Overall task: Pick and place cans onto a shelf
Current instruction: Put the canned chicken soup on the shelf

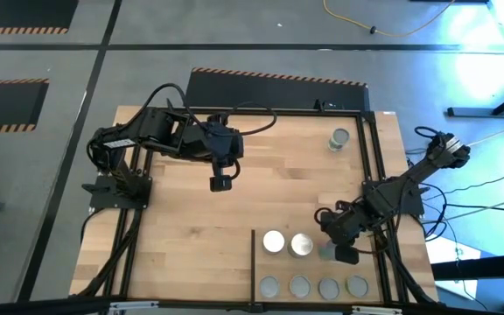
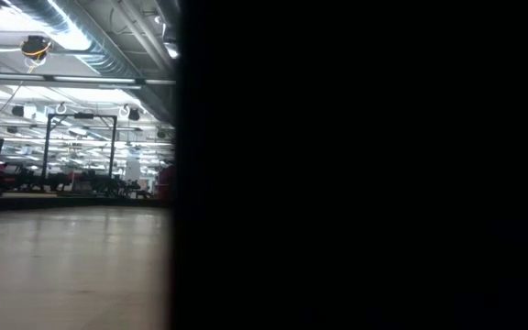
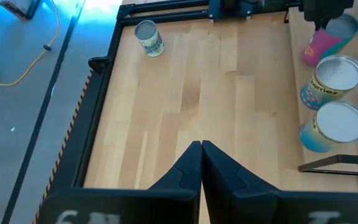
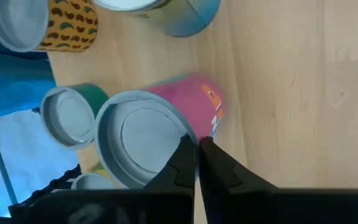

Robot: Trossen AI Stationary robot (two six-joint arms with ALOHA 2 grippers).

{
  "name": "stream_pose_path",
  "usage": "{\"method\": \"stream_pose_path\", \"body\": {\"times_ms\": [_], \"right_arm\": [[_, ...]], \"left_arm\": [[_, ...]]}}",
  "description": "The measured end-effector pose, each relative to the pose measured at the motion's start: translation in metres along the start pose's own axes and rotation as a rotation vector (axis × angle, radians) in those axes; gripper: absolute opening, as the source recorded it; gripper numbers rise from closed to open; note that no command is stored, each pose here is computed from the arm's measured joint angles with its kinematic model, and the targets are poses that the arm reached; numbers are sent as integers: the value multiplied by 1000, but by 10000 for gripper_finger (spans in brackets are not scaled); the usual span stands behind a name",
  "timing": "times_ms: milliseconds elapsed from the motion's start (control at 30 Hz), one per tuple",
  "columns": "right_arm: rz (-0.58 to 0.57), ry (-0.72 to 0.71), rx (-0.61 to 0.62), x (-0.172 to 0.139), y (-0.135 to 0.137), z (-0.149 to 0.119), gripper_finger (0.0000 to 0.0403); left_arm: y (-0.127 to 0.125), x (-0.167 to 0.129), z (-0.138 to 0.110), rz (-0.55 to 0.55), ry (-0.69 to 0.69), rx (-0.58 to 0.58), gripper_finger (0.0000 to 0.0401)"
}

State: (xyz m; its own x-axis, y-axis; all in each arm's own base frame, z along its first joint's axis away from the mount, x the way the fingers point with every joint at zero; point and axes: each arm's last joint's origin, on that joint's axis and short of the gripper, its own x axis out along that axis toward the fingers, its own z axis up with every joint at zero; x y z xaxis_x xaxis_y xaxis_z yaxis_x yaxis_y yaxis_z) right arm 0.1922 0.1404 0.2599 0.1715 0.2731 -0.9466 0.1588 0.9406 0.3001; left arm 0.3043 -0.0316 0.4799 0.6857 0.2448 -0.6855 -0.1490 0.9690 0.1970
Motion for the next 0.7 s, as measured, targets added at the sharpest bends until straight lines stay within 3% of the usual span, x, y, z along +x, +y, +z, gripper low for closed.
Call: {"method": "stream_pose_path", "body": {"times_ms": [700], "right_arm": [[-4,33,2,2,-3,2,22]], "left_arm": [[-2,0,0,-42,3,1,7]]}}
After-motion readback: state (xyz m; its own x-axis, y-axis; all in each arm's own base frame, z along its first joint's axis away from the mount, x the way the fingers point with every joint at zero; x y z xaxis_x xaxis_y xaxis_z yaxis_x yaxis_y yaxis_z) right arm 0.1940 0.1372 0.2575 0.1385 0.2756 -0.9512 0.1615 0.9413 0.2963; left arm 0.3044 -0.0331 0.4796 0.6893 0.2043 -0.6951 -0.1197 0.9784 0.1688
